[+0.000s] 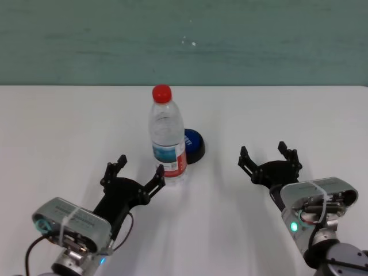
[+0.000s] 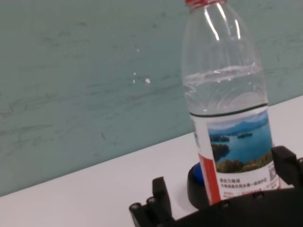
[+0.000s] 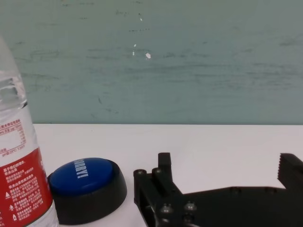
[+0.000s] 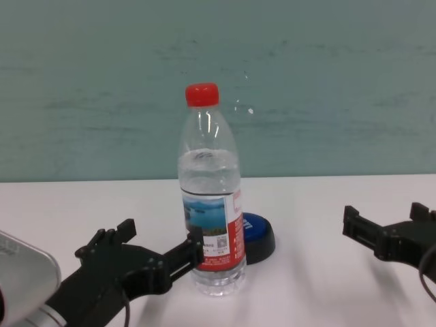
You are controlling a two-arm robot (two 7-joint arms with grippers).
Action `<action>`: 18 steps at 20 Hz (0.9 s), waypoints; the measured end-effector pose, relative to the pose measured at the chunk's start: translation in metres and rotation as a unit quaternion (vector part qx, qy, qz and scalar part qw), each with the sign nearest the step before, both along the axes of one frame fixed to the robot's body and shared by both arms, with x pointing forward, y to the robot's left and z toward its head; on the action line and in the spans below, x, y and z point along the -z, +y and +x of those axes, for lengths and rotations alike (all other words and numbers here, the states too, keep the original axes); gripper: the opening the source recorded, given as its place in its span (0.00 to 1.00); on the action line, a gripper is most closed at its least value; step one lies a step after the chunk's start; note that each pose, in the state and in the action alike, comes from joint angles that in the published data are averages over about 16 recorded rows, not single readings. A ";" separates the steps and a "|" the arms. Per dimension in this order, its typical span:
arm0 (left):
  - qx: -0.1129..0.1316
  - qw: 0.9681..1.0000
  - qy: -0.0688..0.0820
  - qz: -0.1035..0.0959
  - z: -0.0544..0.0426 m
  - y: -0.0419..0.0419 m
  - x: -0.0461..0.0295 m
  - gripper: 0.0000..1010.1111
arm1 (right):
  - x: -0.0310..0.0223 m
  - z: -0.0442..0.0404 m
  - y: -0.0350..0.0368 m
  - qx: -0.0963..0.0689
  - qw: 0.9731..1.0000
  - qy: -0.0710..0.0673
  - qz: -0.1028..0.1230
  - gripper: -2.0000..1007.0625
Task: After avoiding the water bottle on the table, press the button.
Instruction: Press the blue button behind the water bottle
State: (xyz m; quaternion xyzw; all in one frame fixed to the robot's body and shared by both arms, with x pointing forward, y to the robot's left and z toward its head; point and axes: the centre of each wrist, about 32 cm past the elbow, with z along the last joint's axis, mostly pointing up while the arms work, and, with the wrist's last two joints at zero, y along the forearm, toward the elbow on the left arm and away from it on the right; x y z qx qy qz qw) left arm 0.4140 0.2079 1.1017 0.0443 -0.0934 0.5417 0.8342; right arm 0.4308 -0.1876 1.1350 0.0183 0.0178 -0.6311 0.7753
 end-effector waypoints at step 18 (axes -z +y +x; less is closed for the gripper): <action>-0.004 1.000 0.002 0.001 0.0047 -0.0007 0.0022 1.00 | 0.0000 0.0000 0.0000 0.000 1.000 0.000 0.000 1.00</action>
